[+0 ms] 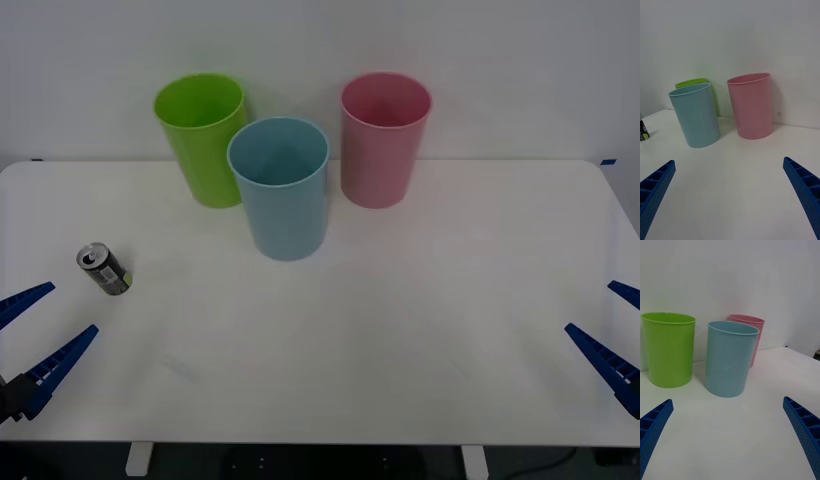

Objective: Grasp the object on the table and drop it into the matching bin: aluminum can to the light blue bin, PET bottle to the pink bin.

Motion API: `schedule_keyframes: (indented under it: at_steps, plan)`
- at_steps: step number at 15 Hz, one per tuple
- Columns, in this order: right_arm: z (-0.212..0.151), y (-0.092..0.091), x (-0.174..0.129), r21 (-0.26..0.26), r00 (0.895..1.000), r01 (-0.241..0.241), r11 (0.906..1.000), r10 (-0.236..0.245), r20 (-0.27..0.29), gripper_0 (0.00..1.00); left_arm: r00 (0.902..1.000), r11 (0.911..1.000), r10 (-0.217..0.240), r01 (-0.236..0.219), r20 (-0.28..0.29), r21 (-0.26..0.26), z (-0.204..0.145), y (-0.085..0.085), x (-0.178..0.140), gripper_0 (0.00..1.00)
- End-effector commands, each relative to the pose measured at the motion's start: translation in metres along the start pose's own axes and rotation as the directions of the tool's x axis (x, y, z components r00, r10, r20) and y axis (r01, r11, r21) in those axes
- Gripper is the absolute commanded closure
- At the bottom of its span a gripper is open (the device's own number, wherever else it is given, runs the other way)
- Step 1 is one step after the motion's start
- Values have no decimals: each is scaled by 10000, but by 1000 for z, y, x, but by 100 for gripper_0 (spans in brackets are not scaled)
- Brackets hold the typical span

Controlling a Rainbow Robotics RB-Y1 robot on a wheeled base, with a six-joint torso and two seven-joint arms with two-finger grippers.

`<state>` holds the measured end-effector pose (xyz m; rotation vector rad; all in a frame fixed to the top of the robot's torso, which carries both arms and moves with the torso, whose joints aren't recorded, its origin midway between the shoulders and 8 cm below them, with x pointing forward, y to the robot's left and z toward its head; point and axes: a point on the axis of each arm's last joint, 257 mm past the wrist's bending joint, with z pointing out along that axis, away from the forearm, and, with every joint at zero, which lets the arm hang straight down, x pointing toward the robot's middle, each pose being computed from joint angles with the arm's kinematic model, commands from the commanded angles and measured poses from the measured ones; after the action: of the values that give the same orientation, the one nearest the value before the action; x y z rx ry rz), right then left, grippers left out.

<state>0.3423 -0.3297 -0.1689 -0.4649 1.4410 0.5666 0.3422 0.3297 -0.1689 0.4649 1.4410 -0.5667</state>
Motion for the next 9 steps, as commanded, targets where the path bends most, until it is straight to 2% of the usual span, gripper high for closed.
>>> schedule_keyframes:
  at_steps: [1, 2, 4, 9]
  plan:
    - [0, 0, 0, 0, 10000, 0, 10000, 0, 0, 0, 10000, 10000, 0, 0, 0, 0, 0, 0, 0, 0]
    - [0, 0, 0, 0, 10000, 0, 10000, 0, 0, 0, 9993, 9992, -379, 378, -47, -91, 0, -4, 14, 0]
    - [0, 0, 0, 0, 10000, 0, 10000, 0, 0, 0, 9986, 9986, -528, 528, 84, 38, 3, -9, 15, 0]
    - [0, 0, 0, 0, 10000, 0, 10000, 0, 0, 0, 9985, 9985, -538, 539, 52, -112, -8, -9, 17, 0]
